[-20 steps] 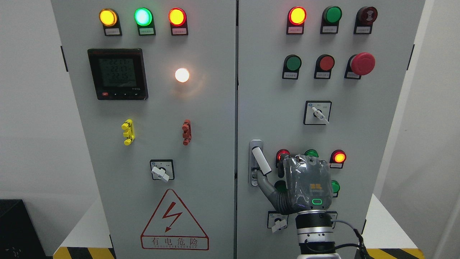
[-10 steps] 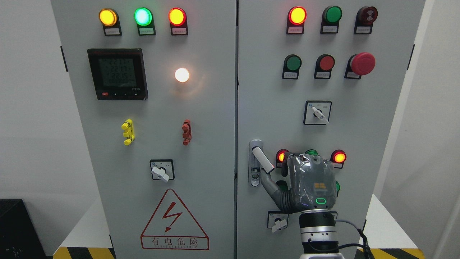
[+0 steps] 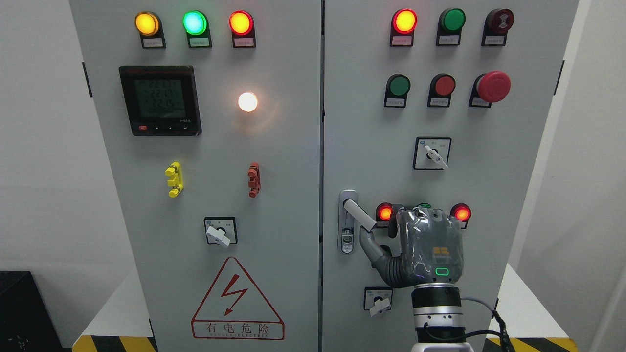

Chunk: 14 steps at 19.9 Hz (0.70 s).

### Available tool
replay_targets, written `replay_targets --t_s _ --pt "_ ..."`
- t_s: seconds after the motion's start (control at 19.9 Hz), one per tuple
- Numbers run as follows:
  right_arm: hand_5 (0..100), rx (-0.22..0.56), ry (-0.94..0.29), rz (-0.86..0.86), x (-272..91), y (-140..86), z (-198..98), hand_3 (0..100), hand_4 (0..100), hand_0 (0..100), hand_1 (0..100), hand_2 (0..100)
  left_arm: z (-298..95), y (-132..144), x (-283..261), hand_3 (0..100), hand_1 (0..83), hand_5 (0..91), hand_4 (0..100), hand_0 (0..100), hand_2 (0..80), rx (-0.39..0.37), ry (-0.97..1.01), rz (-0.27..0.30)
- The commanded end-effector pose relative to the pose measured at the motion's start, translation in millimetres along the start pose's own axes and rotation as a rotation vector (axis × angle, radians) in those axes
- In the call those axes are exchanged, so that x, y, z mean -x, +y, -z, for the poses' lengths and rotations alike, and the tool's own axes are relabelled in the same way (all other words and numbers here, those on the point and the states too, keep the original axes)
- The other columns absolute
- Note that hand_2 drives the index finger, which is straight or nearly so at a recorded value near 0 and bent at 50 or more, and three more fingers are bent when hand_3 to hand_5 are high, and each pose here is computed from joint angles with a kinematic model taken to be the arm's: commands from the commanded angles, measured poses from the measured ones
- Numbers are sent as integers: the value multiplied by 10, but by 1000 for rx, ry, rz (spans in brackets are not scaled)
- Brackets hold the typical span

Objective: Release door handle

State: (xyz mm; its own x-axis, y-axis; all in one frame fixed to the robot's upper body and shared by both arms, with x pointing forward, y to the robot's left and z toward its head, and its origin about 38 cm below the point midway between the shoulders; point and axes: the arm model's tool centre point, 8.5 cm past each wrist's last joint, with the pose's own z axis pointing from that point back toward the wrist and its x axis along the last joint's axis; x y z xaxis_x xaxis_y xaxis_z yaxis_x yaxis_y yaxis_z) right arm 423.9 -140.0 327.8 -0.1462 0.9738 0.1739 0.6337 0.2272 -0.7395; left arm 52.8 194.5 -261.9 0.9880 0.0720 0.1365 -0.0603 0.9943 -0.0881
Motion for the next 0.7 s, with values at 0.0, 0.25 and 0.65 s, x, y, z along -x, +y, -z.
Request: replay_targets --t_s 0.0,0.25,0.65 --pt "952 17 10 -2 39 -42 22 1000 1000 366 388 790 6 -6 -53 83 0 0 12 0 25 2 -14 21" --pt "951 46 20 -4 76 -133 110 1000 1000 367 386 788 6 -6 -53 87 0 0 12 0 25 2 -14 21" --pt "951 48 21 -4 80 -139 111 1000 1000 369 384 785 6 -6 -58 84 0 0 12 0 26 2 -16 21"
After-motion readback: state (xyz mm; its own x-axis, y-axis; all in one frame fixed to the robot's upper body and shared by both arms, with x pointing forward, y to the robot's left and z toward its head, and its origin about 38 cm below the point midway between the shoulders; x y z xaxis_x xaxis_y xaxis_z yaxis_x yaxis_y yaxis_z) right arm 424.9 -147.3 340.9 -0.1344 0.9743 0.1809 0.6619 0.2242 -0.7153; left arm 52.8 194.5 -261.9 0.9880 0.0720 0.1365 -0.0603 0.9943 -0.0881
